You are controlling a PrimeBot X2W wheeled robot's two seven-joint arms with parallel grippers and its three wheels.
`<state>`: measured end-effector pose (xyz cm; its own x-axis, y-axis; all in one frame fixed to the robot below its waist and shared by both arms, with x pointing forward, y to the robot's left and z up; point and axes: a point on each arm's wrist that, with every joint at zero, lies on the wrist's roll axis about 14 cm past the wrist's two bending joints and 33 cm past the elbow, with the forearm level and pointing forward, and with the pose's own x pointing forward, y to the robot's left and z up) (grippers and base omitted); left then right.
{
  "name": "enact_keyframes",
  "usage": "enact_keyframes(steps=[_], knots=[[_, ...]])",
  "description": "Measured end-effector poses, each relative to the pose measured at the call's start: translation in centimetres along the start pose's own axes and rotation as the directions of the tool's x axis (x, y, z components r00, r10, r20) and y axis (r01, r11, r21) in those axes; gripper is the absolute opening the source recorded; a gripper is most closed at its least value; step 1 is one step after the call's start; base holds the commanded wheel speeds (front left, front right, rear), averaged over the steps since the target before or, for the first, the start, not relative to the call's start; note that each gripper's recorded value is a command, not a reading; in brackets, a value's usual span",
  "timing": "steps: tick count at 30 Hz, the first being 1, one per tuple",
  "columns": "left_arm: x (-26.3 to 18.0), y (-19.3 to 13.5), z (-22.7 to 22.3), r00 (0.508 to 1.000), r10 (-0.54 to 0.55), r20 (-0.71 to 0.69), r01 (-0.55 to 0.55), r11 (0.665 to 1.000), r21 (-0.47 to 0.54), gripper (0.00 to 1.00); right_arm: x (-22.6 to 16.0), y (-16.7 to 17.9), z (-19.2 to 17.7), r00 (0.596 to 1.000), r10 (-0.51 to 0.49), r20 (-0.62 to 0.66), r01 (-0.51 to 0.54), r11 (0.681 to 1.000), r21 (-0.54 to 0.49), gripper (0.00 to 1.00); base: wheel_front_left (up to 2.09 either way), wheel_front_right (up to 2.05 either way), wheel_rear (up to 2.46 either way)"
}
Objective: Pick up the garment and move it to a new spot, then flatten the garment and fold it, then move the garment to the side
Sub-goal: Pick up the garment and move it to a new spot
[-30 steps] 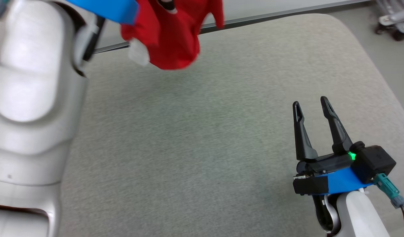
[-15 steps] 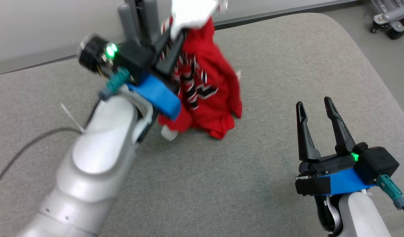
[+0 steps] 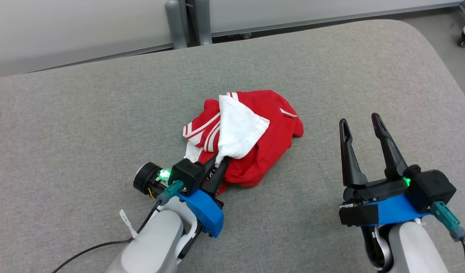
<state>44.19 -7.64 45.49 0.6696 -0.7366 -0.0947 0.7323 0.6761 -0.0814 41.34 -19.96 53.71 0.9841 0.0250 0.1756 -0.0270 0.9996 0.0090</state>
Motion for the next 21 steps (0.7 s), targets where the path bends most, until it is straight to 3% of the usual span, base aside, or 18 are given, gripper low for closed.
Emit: enact_keyframes(steps=[1,2,9,13,17,21], knots=[[-0.1,-0.1,0.1,1.000,-0.001,0.004,0.001,1.000,0.000,0.89,0.1,0.1,0.0,1.000,0.004,0.000,-0.004,1.000,-0.001,1.00,0.00,0.00,0.00],[-0.2,-0.2,0.6,1.000,0.003,0.018,-0.003,1.000,-0.003,1.00,0.1,0.3,0.0,1.000,0.008,0.002,-0.008,1.000,0.000,1.00,0.00,0.00,0.00],[-0.8,0.6,7.3,0.975,0.049,0.215,-0.053,0.999,0.009,1.00,0.3,1.4,0.1,0.999,0.038,0.006,-0.038,0.999,0.009,1.00,0.00,0.00,0.00],[-2.5,2.4,10.1,0.945,0.133,0.299,-0.144,0.990,0.012,1.00,0.3,2.1,0.3,0.998,0.055,0.013,-0.055,0.998,0.018,1.00,0.00,0.00,0.00],[-5.6,6.1,11.3,0.902,0.265,0.342,-0.284,0.959,0.006,1.00,0.4,2.6,0.6,0.997,0.067,0.023,-0.068,0.998,0.018,1.00,0.00,0.00,0.00],[-9.8,9.7,11.4,0.844,0.403,0.355,-0.430,0.903,-0.004,1.00,0.2,3.2,1.0,0.996,0.082,0.033,-0.083,0.996,0.024,1.00,0.00,0.00,0.00]])
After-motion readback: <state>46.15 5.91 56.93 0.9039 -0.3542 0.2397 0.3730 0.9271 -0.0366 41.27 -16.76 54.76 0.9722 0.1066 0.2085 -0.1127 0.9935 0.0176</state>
